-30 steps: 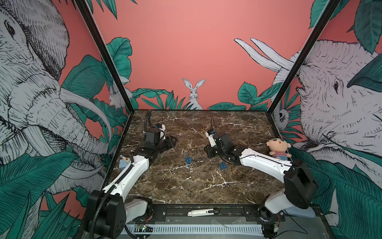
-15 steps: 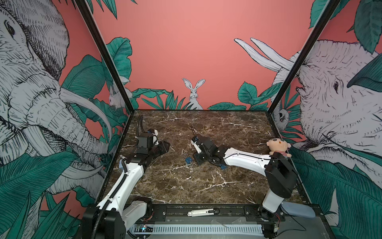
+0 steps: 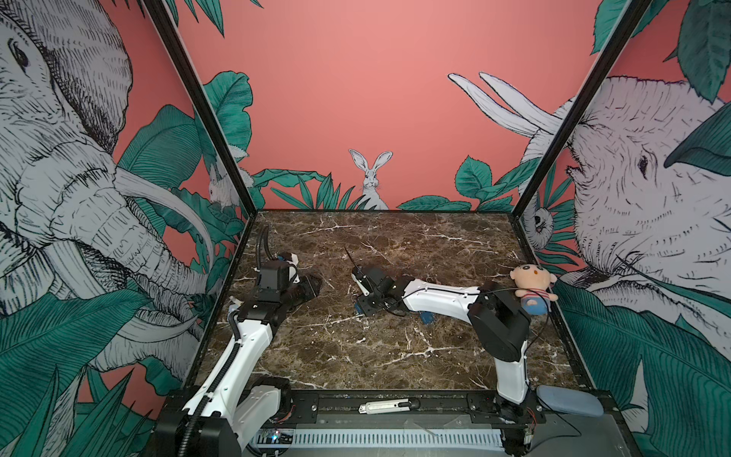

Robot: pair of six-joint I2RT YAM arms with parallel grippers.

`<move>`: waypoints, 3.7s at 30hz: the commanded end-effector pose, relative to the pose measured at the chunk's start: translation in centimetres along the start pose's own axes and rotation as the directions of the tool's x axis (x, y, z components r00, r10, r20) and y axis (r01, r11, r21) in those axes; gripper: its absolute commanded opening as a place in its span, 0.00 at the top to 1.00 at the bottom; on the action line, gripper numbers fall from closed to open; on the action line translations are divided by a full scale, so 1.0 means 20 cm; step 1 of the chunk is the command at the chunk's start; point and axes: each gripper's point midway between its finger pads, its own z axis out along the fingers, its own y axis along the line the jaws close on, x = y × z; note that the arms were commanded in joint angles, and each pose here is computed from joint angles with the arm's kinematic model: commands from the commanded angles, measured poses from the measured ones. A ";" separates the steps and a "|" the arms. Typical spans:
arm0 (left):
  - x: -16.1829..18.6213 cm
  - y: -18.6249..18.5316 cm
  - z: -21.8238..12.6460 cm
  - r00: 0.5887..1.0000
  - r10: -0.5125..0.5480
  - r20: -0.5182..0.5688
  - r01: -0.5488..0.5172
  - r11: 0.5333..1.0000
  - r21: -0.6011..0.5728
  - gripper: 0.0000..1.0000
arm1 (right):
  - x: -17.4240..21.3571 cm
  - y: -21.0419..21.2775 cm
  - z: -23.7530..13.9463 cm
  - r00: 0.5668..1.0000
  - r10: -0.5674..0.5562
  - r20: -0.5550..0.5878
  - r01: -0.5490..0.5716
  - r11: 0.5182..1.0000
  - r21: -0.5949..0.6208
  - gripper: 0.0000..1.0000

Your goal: Lock with the key

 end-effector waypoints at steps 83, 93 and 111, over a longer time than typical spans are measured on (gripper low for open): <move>0.21 -0.62 0.10 0.970 0.084 -0.226 0.056 0.832 0.551 0.59 | -0.19 0.06 -0.64 0.975 -0.031 0.218 0.059 0.991 -0.122 0.91; 0.25 -0.63 0.14 0.958 0.086 -0.273 0.082 0.832 0.548 0.60 | -0.20 0.06 -0.62 0.976 -0.039 0.213 0.065 0.991 -0.115 0.92; 0.21 -0.67 0.20 0.958 0.062 -0.280 0.111 0.821 0.560 0.59 | -0.20 0.10 -0.62 0.976 -0.050 0.214 0.082 0.986 -0.142 0.94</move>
